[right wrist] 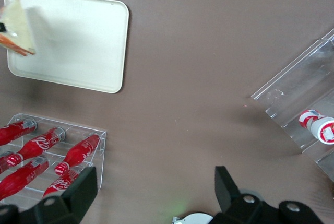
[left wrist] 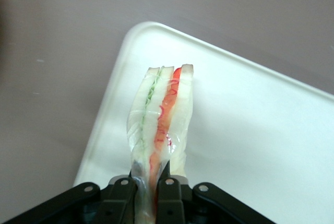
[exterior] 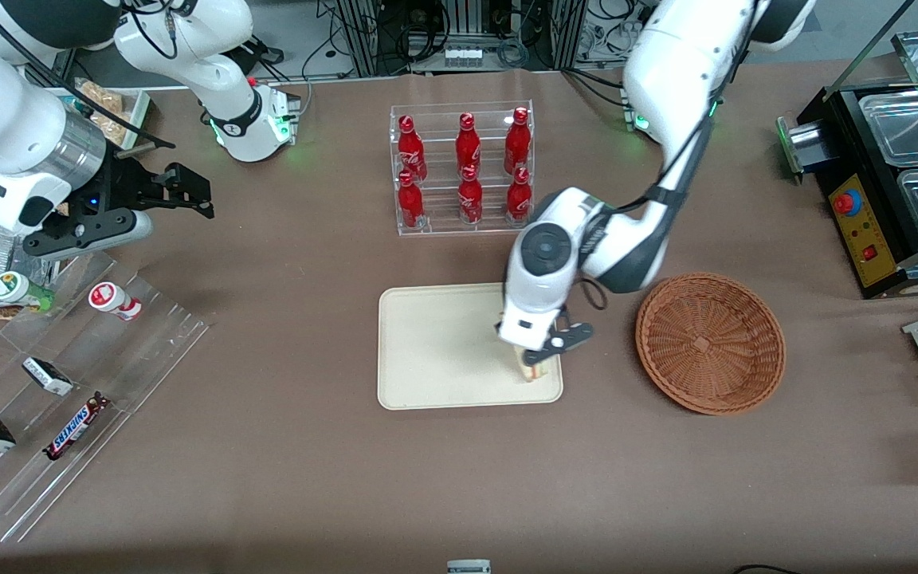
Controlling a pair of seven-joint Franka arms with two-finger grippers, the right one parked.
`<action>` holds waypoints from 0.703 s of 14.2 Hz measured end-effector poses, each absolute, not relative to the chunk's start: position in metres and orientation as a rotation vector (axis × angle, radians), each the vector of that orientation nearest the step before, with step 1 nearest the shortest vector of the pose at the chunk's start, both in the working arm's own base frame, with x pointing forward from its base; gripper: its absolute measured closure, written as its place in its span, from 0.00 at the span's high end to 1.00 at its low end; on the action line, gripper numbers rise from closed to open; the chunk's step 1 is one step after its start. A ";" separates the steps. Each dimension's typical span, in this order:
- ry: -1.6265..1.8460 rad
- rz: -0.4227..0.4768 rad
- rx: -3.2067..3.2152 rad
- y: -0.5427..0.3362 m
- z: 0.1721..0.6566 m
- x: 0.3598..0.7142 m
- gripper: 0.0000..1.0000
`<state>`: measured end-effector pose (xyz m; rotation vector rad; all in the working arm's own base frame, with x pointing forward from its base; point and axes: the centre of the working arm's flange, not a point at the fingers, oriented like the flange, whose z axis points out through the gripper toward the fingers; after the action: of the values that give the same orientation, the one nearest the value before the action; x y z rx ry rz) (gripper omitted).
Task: Place sandwich from basket to tray
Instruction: 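Lift the sandwich and carry it over the cream tray, then lower the sandwich onto the tray and open the left gripper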
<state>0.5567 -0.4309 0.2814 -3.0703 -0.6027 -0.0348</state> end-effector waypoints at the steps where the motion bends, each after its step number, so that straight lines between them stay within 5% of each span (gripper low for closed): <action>1: -0.562 -0.052 -3.079 -0.446 0.279 0.553 0.14; 10: -0.250 -0.080 -3.123 -0.519 0.243 0.527 0.14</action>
<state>0.5265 -0.5188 0.2426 -3.1225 -0.2500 -0.0799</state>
